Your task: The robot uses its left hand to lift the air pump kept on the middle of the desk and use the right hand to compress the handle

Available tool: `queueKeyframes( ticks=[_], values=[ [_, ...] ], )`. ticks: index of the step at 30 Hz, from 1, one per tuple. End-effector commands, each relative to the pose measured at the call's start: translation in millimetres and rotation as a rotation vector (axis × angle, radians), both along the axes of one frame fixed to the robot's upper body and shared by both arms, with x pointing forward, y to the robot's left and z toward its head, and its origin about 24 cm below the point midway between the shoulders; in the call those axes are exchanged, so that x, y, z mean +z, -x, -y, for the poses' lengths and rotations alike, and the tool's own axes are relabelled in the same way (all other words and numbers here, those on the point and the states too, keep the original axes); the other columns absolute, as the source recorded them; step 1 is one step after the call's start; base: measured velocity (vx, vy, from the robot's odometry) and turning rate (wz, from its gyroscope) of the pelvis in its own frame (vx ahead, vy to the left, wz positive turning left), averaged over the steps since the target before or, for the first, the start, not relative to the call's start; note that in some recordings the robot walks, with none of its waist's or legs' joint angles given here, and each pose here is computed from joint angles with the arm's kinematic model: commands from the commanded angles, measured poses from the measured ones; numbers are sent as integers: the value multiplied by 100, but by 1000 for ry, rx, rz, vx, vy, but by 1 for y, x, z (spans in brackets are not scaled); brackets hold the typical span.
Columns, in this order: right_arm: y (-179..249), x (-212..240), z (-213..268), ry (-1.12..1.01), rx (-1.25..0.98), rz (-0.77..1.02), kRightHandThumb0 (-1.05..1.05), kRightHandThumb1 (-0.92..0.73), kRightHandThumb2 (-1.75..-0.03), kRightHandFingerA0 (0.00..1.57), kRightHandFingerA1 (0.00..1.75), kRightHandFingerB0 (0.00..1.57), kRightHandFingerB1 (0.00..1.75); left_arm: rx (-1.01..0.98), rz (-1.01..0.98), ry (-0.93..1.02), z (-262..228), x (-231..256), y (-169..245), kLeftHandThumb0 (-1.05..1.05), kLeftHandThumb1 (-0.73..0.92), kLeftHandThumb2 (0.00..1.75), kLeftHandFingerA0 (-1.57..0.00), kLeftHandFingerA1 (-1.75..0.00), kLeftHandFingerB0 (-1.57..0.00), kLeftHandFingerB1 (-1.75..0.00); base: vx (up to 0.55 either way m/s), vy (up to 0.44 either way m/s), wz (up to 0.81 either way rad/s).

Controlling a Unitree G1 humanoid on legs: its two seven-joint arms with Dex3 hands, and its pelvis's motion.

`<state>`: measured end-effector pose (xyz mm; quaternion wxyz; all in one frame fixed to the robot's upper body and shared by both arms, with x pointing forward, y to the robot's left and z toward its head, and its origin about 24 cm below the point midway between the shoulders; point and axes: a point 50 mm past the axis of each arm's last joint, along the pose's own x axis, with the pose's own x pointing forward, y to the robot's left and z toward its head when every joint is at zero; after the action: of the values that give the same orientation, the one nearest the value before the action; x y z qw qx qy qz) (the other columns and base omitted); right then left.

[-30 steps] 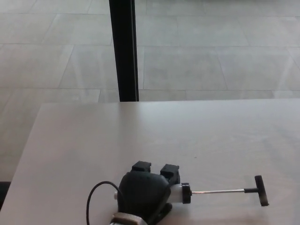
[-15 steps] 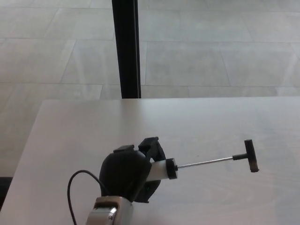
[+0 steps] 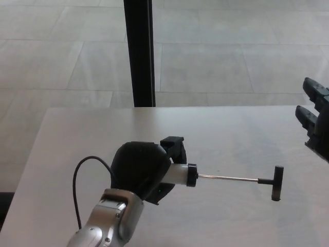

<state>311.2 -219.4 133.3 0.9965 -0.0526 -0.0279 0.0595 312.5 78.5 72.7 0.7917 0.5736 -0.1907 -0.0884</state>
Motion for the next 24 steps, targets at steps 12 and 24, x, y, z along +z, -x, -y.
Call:
queueKeyframes(
  ticks=[12,24],
  values=[
    [-1,-14,-4,-34,-94,-35,-104,-92,-134,0,6,8,5,87,15,115,-2,15,-12,-13,52,117,-120,-145,-97,-128,0,0,0],
    [6,-26,-3,-58,-107,-49,-100,-92,-132,0,9,9,10,125,67,309,-11,19,-15,-9,47,118,-121,-141,-107,-130,0,0,0]
  ],
)
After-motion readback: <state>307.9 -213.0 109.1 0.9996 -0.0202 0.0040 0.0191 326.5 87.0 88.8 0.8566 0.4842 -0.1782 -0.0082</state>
